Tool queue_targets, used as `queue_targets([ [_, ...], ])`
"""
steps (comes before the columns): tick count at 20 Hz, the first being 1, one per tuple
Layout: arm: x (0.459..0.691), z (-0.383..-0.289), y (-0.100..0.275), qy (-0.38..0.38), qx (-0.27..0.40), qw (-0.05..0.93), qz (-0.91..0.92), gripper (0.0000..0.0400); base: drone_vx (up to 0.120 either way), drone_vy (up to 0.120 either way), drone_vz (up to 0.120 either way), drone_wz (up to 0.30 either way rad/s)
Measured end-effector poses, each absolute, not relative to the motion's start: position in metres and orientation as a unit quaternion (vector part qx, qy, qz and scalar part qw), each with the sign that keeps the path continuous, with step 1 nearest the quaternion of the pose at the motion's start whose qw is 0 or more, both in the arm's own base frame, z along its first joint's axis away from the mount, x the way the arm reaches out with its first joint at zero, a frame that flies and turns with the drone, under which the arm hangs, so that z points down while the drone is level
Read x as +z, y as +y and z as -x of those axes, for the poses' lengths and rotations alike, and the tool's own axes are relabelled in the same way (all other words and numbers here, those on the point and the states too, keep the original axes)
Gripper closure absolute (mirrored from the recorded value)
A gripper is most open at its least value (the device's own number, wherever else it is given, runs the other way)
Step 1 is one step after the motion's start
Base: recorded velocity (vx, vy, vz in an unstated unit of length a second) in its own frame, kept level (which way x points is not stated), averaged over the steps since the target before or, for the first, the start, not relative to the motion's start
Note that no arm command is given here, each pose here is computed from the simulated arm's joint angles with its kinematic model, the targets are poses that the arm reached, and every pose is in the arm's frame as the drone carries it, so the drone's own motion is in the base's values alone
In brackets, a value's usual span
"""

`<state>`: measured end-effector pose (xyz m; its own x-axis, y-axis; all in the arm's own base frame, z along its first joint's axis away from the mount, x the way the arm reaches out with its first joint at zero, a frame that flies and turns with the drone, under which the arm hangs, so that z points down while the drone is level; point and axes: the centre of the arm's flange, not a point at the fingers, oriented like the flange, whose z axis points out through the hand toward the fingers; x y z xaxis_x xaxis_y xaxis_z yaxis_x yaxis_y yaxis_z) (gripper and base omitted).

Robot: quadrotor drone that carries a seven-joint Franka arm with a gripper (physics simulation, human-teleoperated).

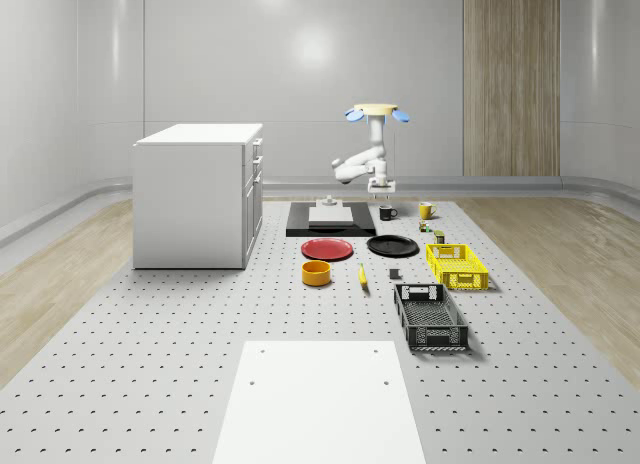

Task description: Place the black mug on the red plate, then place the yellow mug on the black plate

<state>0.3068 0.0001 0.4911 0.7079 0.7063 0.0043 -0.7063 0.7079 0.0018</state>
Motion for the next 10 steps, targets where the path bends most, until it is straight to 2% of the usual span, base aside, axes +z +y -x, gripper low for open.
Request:
queue_targets([
  [10, 0.522, -0.3068, 0.003, -0.001, 0.382, 0.924, 0.000, 0.0000, 0.000, 0.000, 0.000, 0.000],
])
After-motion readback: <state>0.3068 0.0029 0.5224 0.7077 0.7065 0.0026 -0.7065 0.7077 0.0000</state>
